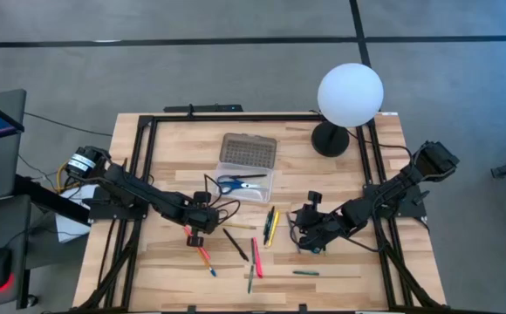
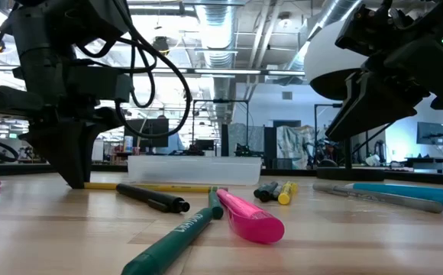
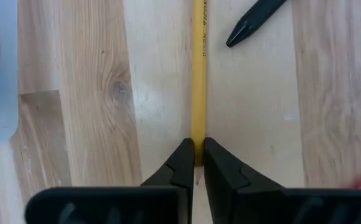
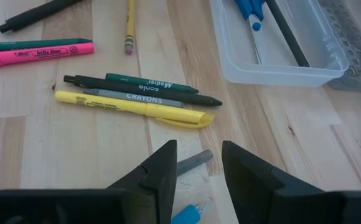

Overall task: Pick & place school supplies into a supply box
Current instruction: Put the yellow pencil into the gray supply box

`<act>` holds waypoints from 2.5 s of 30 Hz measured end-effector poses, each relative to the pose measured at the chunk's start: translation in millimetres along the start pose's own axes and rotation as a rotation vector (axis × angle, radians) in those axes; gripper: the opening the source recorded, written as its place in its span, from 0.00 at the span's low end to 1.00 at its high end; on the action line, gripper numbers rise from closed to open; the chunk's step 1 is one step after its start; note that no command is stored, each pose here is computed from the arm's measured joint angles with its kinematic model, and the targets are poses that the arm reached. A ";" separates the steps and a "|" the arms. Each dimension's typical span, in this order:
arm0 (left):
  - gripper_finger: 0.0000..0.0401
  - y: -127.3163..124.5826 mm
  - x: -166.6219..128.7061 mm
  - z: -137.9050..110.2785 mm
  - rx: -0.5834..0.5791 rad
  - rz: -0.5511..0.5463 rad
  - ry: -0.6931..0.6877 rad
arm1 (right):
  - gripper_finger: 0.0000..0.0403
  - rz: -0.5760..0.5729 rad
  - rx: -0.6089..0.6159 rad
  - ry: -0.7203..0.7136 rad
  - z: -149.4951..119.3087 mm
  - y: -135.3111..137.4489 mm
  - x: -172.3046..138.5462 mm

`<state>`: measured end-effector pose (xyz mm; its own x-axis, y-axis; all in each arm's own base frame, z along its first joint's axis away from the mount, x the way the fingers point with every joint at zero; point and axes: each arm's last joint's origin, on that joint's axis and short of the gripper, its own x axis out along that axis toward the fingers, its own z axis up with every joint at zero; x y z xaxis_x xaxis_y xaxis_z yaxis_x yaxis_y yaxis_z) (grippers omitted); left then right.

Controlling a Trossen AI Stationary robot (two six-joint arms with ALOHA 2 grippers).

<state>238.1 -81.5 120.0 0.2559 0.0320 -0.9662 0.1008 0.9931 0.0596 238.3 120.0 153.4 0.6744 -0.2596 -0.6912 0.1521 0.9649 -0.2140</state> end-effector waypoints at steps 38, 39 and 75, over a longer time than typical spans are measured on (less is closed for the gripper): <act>0.28 -22.5 -29.0 -18.2 -0.029 0.023 -0.001 | 0.30 0.002 0.002 -0.003 0.4 0.2 0.0; 0.28 -22.1 -29.1 -17.7 -0.035 0.048 -0.015 | 0.30 0.003 0.004 -0.006 0.6 0.3 0.0; 0.28 -21.4 2.4 24.0 0.152 0.138 -0.266 | 0.30 0.157 -0.075 -0.211 24.0 11.4 -3.7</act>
<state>259.6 -105.4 122.4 0.5176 0.1149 -0.8479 0.1848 0.9525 0.2419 254.9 132.9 170.1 0.8221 -0.0858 -0.5628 -0.0146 0.9851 -0.1716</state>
